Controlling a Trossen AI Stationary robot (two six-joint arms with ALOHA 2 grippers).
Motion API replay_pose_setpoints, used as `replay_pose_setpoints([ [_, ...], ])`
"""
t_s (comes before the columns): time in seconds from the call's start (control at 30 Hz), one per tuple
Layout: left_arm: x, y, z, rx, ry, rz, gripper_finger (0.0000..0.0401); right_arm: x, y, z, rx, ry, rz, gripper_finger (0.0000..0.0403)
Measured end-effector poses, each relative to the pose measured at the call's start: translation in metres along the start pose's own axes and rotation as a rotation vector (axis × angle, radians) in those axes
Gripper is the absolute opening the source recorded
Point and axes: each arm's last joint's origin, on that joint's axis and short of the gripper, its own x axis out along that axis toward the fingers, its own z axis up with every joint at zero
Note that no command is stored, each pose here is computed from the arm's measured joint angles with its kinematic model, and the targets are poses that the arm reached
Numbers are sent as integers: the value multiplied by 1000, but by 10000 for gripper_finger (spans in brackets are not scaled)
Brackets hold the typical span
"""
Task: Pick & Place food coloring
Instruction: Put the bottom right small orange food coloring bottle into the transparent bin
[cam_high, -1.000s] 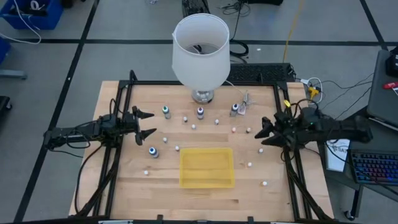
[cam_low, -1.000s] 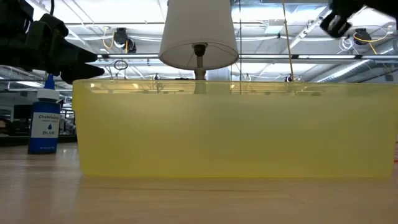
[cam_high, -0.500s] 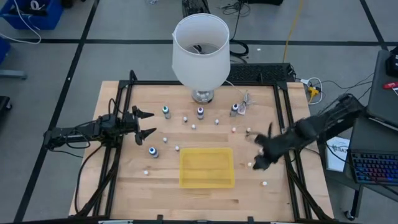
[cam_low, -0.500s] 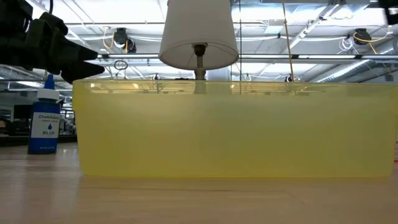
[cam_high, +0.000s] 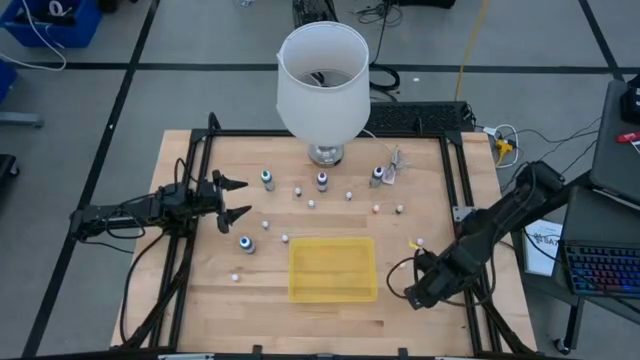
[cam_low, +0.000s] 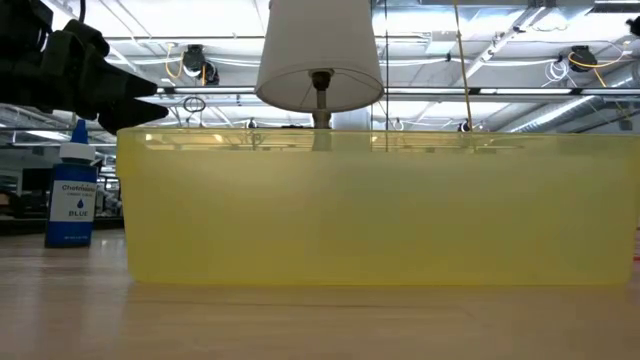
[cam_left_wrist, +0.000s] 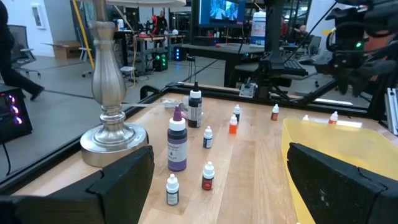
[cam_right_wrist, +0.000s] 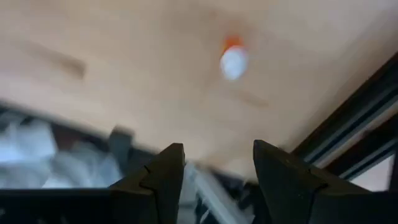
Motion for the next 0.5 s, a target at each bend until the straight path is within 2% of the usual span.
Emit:
replay_pose_setpoints([
  [0.13,0,0,0,0,0,0,365,10,1,2,16,-75,-54,180],
  [0.37,0,0,0,0,0,0,365,33,9,6,31,-116,-145,180],
  [0.5,0,0,0,0,0,0,365,42,11,9,25,-188,-158,180],
])
